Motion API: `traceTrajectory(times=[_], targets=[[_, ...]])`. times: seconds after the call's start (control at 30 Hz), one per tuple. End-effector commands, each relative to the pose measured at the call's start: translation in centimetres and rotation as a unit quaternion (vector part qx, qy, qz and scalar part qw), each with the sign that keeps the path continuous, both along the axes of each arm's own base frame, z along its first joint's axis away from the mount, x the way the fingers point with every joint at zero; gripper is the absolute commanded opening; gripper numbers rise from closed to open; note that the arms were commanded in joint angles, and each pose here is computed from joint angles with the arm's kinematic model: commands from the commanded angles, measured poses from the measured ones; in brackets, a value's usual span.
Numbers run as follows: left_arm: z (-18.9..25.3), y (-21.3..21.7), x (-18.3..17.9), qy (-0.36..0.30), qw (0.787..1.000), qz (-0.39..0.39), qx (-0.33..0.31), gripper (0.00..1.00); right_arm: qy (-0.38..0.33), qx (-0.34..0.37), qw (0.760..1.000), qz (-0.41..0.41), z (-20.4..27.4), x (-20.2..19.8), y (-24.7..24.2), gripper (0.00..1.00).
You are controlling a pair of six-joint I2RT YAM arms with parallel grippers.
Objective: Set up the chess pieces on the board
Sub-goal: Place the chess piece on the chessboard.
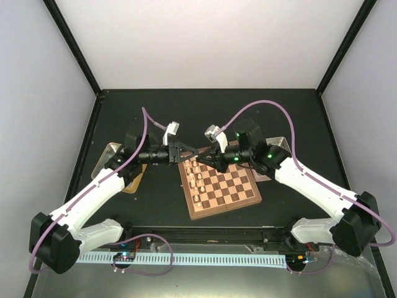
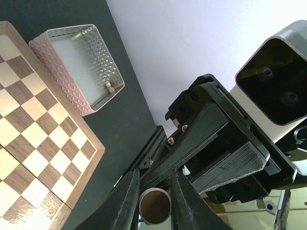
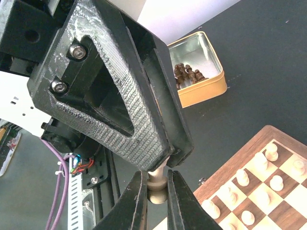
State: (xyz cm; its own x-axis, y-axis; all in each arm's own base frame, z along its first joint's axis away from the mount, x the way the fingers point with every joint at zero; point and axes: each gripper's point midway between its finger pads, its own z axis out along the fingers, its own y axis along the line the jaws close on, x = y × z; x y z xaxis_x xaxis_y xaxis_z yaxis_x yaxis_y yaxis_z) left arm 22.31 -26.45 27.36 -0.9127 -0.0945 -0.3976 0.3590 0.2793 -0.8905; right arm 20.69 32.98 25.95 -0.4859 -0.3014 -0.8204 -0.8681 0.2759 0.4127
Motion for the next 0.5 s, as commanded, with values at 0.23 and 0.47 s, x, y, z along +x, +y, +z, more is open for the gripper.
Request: traceTrajectory(times=[0.23,0.47], targets=[[0.6,-0.8,-0.8,-0.002,0.999,-0.037,-0.016,0.13,-0.01,0.011,0.998,-0.058,1.3,2.4,0.4,0.04],[1.9,-0.7,-0.6,-0.01,0.999,-0.026,-0.036,0.06,0.053,0.075,0.994,-0.066,3.5,1.3,0.5,0.31]])
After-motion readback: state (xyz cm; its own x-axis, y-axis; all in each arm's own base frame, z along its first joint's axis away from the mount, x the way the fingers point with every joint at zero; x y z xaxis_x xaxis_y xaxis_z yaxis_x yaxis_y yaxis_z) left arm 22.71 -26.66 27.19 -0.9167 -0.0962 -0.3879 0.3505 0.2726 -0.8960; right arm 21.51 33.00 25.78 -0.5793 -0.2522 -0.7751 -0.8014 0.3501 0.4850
